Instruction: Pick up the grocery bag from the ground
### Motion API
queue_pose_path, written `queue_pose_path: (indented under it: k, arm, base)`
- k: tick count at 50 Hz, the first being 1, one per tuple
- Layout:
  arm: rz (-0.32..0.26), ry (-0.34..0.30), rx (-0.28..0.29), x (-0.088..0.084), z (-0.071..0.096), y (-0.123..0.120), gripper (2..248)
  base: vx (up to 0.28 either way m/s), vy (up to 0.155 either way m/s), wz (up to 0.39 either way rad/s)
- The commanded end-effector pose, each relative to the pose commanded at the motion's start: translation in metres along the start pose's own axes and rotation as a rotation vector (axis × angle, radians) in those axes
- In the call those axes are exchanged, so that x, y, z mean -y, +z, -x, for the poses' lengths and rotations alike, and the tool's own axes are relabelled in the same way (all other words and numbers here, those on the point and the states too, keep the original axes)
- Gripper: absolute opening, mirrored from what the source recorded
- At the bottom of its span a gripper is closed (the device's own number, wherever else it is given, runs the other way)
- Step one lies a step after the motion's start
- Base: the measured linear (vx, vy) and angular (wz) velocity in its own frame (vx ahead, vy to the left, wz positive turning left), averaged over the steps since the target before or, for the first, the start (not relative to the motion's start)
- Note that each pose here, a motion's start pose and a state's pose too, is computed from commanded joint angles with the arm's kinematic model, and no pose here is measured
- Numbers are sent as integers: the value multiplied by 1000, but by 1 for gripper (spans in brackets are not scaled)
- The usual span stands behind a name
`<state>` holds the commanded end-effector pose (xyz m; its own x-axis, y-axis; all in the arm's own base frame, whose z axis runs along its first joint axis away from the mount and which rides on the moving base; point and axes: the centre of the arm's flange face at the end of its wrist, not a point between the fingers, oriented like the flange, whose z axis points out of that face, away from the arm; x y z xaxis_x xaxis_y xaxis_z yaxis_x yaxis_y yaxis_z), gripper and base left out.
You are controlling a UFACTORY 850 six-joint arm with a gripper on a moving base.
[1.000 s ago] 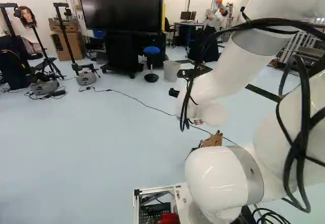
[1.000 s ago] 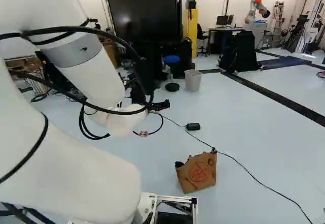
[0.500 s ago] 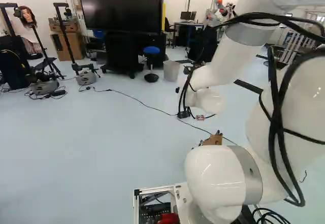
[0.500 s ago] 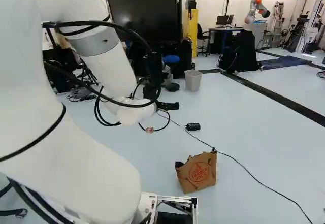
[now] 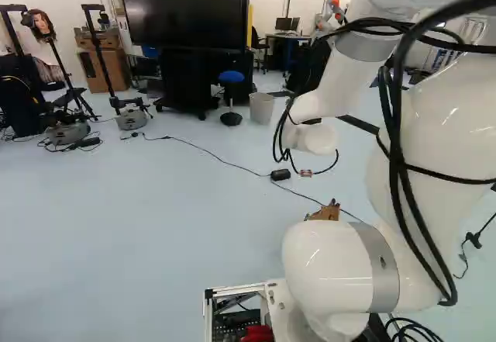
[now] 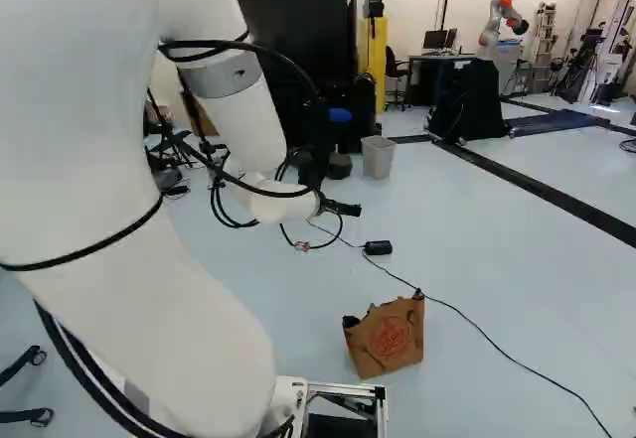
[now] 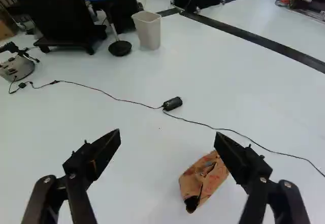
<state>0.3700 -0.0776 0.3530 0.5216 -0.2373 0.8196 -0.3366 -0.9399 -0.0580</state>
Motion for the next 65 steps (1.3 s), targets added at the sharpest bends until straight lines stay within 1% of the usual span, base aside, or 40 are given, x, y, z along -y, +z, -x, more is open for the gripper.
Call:
queue_pose_path:
  k: [29, 55, 65]
  arm:
    - [59, 78, 195, -12, -15, 48, 247]
    - [98, 161, 375, -27, -20, 76, 247]
    - [113, 199, 432, -36, -23, 85, 247]
  base:
    - [0, 0, 0]
    - [0, 0, 0]
    - [0, 0, 0]
